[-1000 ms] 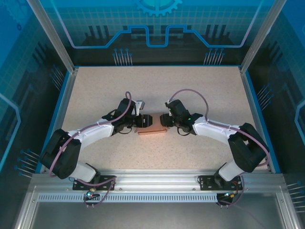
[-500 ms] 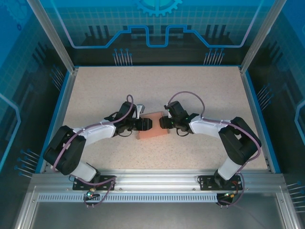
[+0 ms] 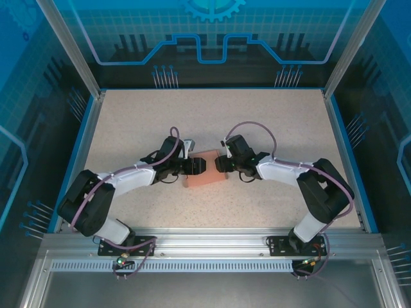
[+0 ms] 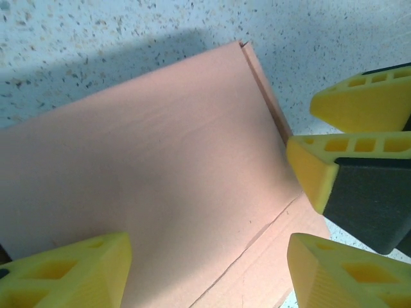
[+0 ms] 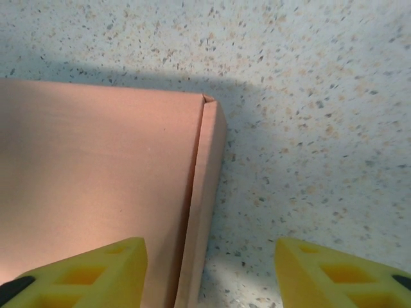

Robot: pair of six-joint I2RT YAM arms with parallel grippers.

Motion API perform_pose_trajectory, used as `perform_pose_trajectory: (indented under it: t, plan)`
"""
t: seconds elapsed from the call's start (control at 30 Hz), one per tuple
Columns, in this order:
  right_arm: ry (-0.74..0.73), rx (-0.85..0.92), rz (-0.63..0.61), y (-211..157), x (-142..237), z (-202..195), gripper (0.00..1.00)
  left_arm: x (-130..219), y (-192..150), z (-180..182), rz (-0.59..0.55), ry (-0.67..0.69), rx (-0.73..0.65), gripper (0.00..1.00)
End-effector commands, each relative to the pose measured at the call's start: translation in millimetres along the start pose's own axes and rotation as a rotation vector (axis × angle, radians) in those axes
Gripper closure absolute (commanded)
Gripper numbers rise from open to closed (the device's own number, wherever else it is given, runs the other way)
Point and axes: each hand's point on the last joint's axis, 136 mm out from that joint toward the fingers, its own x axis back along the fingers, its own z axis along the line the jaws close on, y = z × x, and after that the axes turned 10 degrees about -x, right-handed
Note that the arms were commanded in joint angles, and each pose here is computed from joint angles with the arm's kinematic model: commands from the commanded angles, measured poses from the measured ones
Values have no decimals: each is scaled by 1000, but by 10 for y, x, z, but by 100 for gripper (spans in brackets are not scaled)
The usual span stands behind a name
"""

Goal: Fold the paper box

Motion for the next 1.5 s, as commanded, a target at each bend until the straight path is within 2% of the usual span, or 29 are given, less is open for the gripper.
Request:
perform_pose_trajectory:
  t: [0.0,0.17,0.27,0.47,0.6,0.73,0.93,1.2,1.47]
  plan:
    - [-24,59,-51,114,224,-40,41,175,276,-59,-94,33,-55,31]
    - [-42,74,-108,145,422,-80,30,282,534,24,-191,83,-66,27]
    - [-39,80,-132,140,504,-85,24,229,673,159,-190,106,-49,25]
    - [-14,78,-133,105,609,-72,15,4,803,418,-120,119,2,22]
    - [48,46,-56,20,606,-32,8,-166,700,515,-36,93,31,21]
    - [89,20,-6,-40,598,-24,2,-267,553,445,41,24,47,22]
    - [67,0,19,-42,603,-109,1,-245,349,332,83,-50,78,24]
    - [79,-98,113,-191,631,-251,4,-106,57,54,110,-144,80,24]
    - [196,-216,139,-334,645,-171,12,-97,7,123,96,-89,71,25]
